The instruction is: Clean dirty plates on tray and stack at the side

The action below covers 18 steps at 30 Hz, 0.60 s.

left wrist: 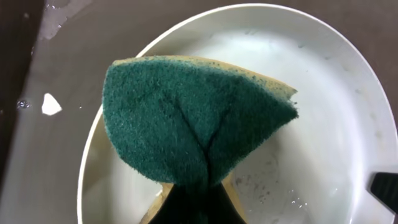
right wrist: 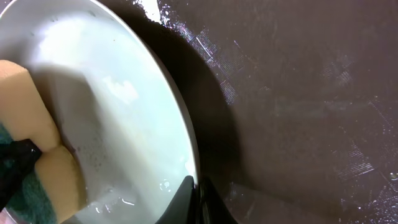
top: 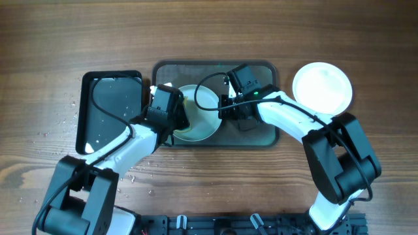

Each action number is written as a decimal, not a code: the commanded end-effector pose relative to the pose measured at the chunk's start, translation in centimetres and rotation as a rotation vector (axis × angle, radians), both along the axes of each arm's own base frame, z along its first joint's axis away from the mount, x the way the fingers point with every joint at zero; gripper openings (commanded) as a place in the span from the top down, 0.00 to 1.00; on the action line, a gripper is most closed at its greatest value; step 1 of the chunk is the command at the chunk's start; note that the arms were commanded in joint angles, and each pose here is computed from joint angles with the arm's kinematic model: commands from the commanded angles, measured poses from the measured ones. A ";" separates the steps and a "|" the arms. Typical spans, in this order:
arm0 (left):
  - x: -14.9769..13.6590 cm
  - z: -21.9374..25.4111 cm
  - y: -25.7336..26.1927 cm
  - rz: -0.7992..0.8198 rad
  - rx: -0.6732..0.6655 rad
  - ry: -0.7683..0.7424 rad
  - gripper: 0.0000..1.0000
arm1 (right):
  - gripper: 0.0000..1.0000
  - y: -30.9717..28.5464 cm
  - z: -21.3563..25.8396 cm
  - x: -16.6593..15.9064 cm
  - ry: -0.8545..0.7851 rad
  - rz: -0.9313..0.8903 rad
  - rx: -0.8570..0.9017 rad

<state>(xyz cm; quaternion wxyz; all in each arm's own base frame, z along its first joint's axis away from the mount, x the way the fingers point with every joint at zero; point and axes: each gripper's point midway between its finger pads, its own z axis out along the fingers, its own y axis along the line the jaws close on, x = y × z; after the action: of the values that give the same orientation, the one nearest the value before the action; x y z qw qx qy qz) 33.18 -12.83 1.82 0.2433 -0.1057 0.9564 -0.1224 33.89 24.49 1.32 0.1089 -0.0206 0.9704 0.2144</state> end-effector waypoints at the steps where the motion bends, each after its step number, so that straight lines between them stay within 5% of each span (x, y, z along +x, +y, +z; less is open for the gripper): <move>1: -0.1 -1.0 1.1 0.038 0.051 -0.005 0.96 | 0.96 0.2 -0.6 -0.6 0.019 0.018 0.006; 18: 2.9 -0.8 1.6 0.068 0.097 -0.132 0.96 | 0.96 0.3 -0.5 -0.5 0.003 0.042 0.004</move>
<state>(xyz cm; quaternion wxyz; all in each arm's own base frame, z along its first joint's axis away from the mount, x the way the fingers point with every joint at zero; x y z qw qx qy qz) 36.10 -12.19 2.39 0.3173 -0.1165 0.9354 -0.1042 33.92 24.51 1.33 0.1107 -0.0261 0.9702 0.2142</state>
